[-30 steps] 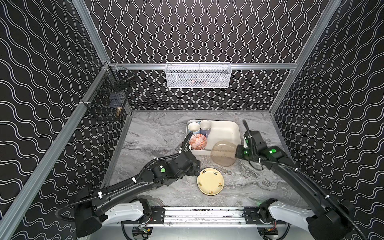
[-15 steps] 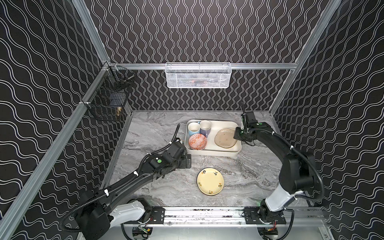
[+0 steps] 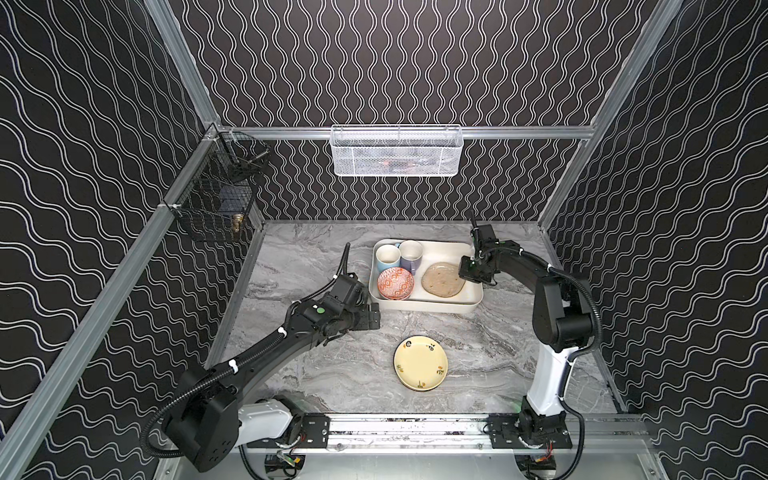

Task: Place the mixed dishes into the plastic bin
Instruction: 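Lower the clear glass plate into the bin while the left gripper withdraws, then move the right gripper back to the plate stack while the left lowers beside it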

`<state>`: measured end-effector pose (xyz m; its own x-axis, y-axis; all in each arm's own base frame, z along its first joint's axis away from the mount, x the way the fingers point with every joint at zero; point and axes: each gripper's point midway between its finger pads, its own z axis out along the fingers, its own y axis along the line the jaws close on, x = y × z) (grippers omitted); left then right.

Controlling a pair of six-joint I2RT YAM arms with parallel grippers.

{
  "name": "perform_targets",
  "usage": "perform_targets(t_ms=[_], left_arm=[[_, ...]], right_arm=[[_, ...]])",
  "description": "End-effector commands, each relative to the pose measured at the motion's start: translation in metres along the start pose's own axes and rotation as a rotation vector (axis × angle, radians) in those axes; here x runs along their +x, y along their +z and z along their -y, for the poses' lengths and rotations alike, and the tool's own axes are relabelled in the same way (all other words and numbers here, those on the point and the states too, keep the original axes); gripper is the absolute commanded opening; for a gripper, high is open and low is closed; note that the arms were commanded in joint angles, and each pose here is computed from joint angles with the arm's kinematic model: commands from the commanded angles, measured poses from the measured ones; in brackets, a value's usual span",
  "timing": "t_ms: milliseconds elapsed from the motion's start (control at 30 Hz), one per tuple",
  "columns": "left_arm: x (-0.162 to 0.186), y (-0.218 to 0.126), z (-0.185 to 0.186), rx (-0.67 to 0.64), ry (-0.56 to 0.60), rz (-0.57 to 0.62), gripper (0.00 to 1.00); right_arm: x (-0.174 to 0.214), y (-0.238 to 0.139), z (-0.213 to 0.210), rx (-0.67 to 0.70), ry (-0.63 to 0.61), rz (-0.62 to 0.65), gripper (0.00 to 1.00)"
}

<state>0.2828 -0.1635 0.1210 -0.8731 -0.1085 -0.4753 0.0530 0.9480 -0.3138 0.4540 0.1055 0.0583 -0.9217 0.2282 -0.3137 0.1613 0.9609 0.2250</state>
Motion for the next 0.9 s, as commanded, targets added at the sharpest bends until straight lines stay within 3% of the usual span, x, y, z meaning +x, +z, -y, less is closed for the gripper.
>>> perform_targets(t_ms=[0, 133, 333, 467, 667, 867], left_arm=[[-0.003, 0.001, 0.006, 0.033, 0.007, 0.006, 0.98], [-0.001, 0.0, 0.014, 0.081, 0.027, 0.0, 0.99], [0.005, -0.01, 0.021, 0.114, 0.048, 0.004, 0.94], [0.024, -0.017, 0.033, 0.143, 0.064, -0.002, 0.92], [0.072, -0.016, 0.062, 0.17, 0.121, -0.037, 0.82], [0.105, -0.01, 0.066, 0.173, 0.122, -0.052, 0.7]], right_arm=[[-0.004, -0.006, -0.006, -0.023, -0.011, 0.014, 0.28], [-0.007, -0.034, -0.008, -0.031, -0.013, 0.057, 0.4], [0.018, -0.093, -0.028, -0.1, -0.034, 0.13, 0.36], [0.067, -0.116, -0.048, -0.155, -0.09, 0.127, 0.33], [0.164, -0.105, -0.07, -0.243, -0.152, 0.019, 0.3], [0.221, -0.092, -0.056, -0.247, -0.153, -0.02, 0.27]])
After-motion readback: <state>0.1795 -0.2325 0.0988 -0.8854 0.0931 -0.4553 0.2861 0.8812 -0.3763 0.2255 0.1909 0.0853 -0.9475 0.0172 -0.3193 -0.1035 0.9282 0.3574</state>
